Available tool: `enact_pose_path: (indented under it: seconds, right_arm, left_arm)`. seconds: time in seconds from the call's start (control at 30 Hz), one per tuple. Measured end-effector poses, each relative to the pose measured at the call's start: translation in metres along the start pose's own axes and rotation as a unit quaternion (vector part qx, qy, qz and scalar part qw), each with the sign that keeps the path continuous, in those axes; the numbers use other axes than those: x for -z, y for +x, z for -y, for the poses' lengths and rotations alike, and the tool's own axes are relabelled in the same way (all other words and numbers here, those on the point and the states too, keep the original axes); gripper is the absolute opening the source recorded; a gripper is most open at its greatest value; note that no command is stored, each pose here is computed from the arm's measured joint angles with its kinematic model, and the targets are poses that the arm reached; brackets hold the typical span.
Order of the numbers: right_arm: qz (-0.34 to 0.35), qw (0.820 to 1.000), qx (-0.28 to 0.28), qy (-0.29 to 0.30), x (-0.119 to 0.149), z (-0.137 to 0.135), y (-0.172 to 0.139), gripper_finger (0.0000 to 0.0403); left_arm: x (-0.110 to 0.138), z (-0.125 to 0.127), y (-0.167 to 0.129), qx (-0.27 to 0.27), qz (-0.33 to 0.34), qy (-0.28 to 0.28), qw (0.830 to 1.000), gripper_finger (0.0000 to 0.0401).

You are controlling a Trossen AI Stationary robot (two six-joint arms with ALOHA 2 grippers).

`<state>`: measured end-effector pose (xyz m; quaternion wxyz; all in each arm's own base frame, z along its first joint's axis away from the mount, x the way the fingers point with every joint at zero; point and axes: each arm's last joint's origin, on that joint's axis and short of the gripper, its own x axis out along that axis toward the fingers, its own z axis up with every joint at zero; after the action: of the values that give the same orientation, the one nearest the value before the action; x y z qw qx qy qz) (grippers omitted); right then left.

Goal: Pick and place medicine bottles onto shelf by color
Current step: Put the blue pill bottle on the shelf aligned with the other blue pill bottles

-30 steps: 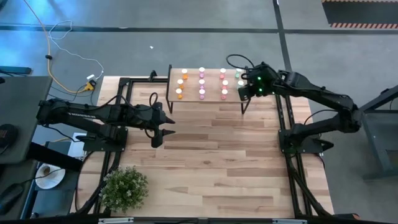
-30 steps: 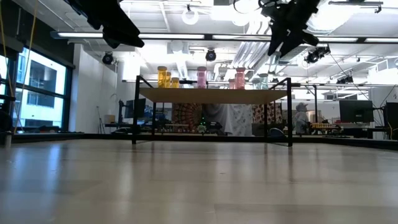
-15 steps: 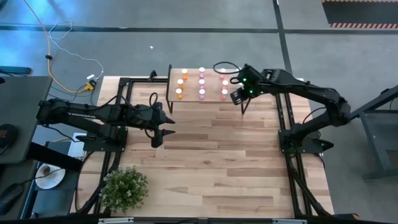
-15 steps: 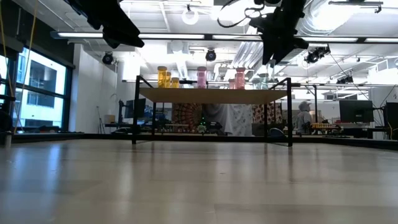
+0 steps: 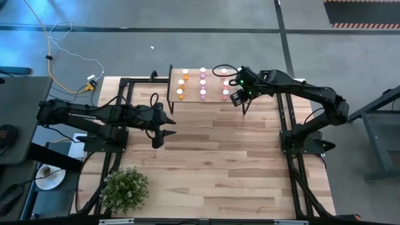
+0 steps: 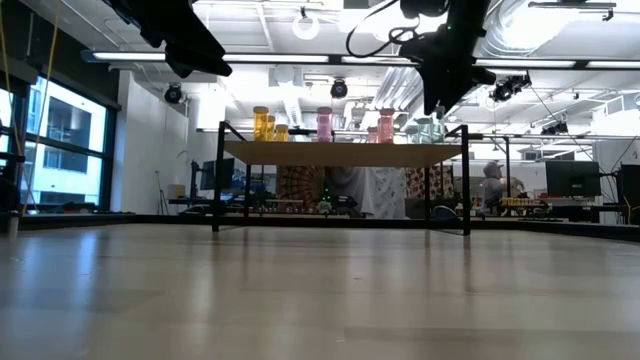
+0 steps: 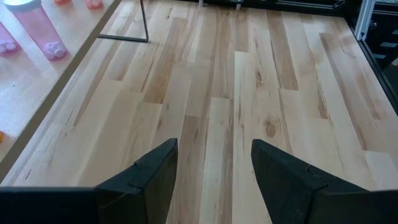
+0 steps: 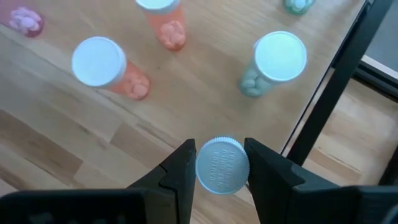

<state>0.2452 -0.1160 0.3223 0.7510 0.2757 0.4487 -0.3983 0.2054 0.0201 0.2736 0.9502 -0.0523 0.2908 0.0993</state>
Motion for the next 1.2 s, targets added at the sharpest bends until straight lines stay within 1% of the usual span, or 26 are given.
enact_pose_path:
  seconds: [0.23, 0.37, 0.73, 0.87, 1.2]
  right_arm:
    - [0.0, 1.0, 0.003, 0.004, -0.0017, 0.0027, 0.0008, 0.0114]
    - [-0.002, 1.0, -0.01, 0.001, -0.0021, 0.0017, 0.0007, 0.0114]
    - [-0.005, 1.0, -0.015, 0.001, -0.0019, 0.0013, 0.0009, 0.0114]
    - [-0.002, 1.0, -0.009, 0.001, -0.002, 0.0017, 0.001, 0.0115]
    - [0.0, 1.0, -0.007, -0.006, -0.0021, 0.0018, 0.001, 0.0146]
  left_arm:
    - [0.0, 0.0, 0.0001, 0.0, 0.0, 0.0, 1.0, 0.0196]
    - [0.0, 0.0, 0.0001, 0.0, 0.0, 0.0, 1.0, 0.0196]
    - [0.0001, 0.0, 0.0001, 0.0, 0.0, 0.0, 1.0, 0.0196]
    - [0.0, 0.0, 0.0, 0.0, 0.0, 0.0, 1.0, 0.0196]
    - [0.0001, 0.0, 0.0001, 0.0, 0.0, 0.0, 1.0, 0.0196]
